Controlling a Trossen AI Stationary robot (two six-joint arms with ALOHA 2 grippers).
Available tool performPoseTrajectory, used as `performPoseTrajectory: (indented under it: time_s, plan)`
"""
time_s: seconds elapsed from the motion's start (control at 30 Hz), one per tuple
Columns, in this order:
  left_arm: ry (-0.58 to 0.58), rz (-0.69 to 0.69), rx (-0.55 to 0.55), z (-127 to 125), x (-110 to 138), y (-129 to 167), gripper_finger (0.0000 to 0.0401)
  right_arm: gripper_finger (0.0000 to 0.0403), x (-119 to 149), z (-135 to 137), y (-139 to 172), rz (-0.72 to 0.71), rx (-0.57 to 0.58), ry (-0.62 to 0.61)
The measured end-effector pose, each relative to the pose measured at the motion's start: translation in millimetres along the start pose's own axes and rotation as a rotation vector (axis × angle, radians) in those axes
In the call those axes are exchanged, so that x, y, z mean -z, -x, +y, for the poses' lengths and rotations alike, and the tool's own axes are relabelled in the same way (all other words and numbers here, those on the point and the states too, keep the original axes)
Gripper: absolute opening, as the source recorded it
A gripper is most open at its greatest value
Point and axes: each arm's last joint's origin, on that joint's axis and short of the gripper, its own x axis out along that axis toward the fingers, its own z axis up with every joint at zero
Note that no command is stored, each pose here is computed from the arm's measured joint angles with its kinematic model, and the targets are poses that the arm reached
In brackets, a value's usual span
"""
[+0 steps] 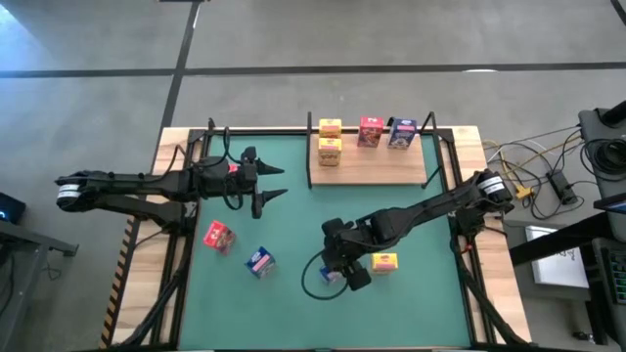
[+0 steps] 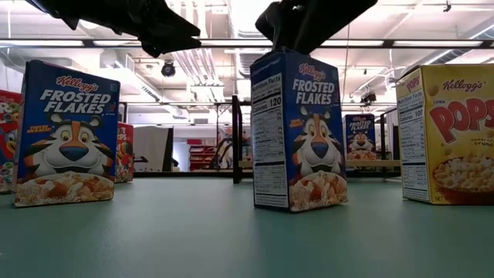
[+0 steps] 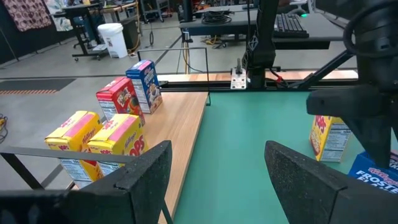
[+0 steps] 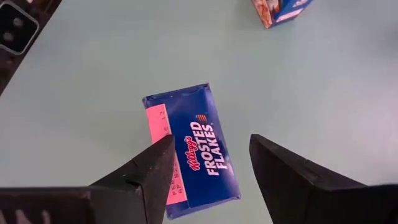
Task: Stack cereal on shelf
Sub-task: Put the right blue cereal box on the shelf aligned with the other blue cereal box
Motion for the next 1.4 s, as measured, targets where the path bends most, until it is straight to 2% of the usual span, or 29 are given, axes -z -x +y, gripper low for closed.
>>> performPoseTrajectory:
  time_s: [0.13,0.27,0.37,0.53,0.67,0.77,1.2,1.4]
  plan:
    - [0.0,0.001,0.0,0.0,0.1,0.0,0.0241,0.0209,0.5,-4.7,-0.7,-0.001,0.008,-0.091]
    - [0.0,0.001,0.0,0.0,0.2,0.0,0.0241,0.0237,-2.7,-9.5,4.2,-0.013,0.013,-0.177]
    - [0.0,0.001,0.0,0.0,0.2,0.0,0.0241,0.0264,-6.9,-9.4,9.6,-0.033,0.003,-0.198]
    - [0.0,0.001,0.0,0.0,0.2,0.0,0.0241,0.0305,-5.9,-5.8,10.5,-0.019,-0.118,-0.222]
    - [0.0,0.003,0.0,-0.1,0.8,-0.1,0.0241,0.0318,-5.2,-3.0,10.0,-0.007,-0.093,-0.22]
    - [0.0,0.003,0.0,-0.1,0.8,-0.1,0.0241,0.0316,-2.5,-1.8,7.7,0.016,-0.05,-0.214]
    - [0.0,0.004,0.0,-0.1,0.9,-0.1,0.0241,0.0278,14.1,-0.1,-19.2,0.109,-0.055,-0.232]
    - [0.004,0.005,0.0,-0.1,1.0,-0.1,0.0241,0.0241,14.0,0.0,-18.7,0.106,-0.055,-0.23]
